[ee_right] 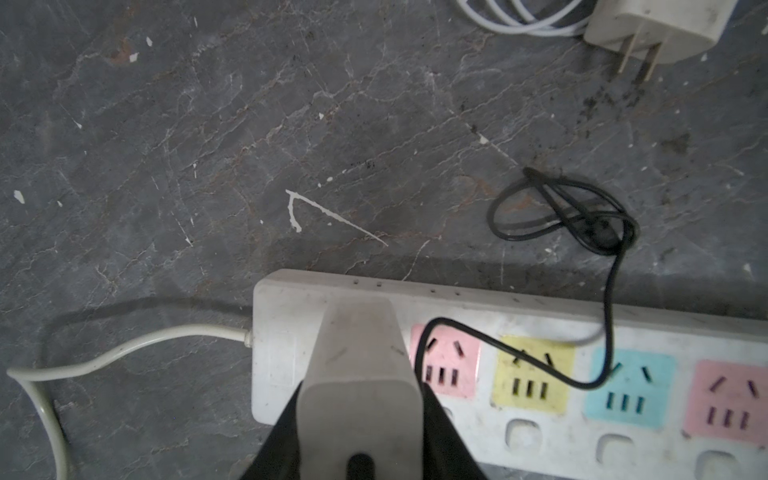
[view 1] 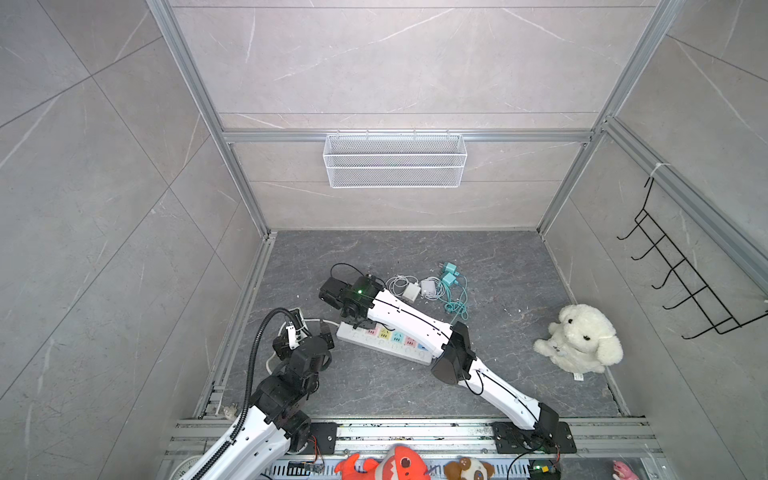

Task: Insert the plug
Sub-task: 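Lower and press the charger prongs into the socket with the right gripper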

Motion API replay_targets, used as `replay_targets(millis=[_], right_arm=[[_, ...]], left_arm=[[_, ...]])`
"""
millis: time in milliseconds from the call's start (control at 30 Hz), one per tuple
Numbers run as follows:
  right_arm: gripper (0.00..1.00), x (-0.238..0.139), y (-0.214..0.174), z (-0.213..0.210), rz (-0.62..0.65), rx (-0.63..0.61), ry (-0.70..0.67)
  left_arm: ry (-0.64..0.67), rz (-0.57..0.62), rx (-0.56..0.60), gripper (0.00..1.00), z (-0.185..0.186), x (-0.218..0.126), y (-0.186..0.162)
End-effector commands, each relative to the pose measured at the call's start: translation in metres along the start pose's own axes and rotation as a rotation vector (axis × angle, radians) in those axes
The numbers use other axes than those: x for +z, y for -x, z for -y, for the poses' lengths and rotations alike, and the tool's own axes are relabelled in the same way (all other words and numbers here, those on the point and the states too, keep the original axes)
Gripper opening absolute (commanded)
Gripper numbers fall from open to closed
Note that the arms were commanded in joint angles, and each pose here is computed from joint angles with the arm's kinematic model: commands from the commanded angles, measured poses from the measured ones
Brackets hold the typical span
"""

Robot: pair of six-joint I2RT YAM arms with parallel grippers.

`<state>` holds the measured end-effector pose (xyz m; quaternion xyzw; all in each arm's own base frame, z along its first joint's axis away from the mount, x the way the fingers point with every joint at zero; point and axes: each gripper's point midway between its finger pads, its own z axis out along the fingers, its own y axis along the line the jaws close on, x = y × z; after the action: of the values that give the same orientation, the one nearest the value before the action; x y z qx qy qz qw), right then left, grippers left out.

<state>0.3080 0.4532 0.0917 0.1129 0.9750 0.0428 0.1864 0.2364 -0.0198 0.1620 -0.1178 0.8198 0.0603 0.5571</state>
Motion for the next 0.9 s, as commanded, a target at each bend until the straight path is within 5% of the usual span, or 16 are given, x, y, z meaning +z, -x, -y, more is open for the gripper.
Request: replay_targets(millis=[0, 233, 867], right_arm=[[0.0, 0.008, -0.01, 0.05, 0.019, -0.092, -0.235], [0.0, -0.004, 0.0, 0.066, 0.065, -0.12, -0.297], [0.0, 0.037, -0.037, 0.068, -0.071, -0.137, -0.296]], left_arm=[[-0.005, 0.024, -0.013, 0.96, 0.001, -0.001, 0.009], [0.001, 0.021, -0.007, 0.96, 0.0, -0.003, 0.013], [0.02, 0.04, 0.02, 0.96, -0.003, -0.005, 0.02]])
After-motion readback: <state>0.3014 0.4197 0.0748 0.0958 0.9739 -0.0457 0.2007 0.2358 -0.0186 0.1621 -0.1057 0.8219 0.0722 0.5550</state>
